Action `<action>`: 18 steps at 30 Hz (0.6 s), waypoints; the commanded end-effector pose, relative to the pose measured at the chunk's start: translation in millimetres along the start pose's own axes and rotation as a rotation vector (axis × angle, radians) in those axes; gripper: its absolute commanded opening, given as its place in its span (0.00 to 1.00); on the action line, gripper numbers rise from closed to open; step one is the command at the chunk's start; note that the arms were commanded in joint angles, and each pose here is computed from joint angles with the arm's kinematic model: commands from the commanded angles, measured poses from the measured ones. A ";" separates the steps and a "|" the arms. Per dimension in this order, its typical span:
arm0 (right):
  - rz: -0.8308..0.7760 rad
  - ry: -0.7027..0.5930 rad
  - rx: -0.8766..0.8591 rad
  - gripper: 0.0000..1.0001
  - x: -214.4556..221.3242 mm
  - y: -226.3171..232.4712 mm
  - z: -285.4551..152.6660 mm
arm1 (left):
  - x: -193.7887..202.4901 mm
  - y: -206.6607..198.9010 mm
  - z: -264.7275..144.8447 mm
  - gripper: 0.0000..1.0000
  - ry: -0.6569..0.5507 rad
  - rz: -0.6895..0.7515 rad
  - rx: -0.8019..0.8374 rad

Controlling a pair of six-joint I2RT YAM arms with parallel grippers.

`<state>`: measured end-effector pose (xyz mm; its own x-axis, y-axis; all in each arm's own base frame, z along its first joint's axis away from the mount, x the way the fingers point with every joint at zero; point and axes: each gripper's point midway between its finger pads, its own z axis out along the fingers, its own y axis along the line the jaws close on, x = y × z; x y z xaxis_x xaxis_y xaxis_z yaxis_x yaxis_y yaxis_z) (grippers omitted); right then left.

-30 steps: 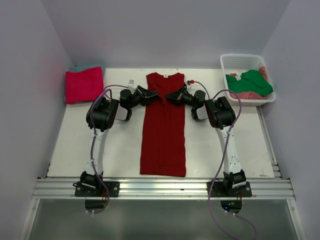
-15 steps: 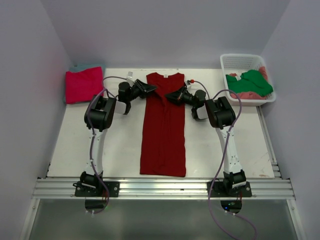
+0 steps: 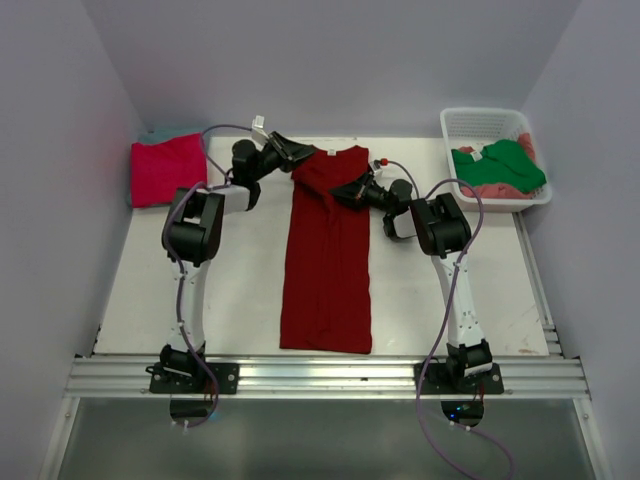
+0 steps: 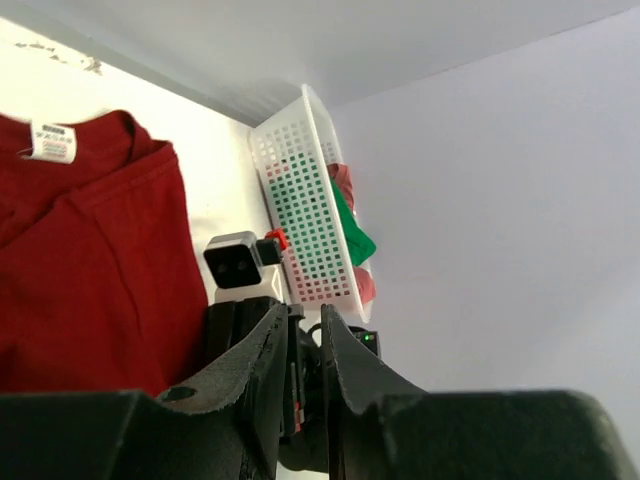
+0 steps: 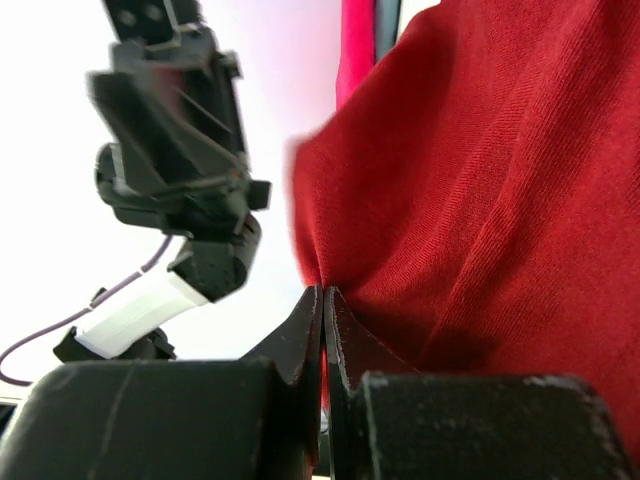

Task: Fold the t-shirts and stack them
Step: Grab the bottom of the folded rectangular tshirt with both arms

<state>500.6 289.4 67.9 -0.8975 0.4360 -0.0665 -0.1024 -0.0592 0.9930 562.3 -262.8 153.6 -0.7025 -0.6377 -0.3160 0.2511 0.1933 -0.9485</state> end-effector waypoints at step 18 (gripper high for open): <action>-0.074 -0.001 -0.038 0.00 -2.8 -11.3 -7.8 | 44.6 16.9 -64.1 0.00 -0.014 0.055 -0.237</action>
<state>503.1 289.0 68.1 -0.8964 0.4356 -0.0817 -0.1185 -0.0580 0.9913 495.6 -243.6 106.8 -0.7259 -0.6267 -0.2836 0.0694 0.3434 -0.9366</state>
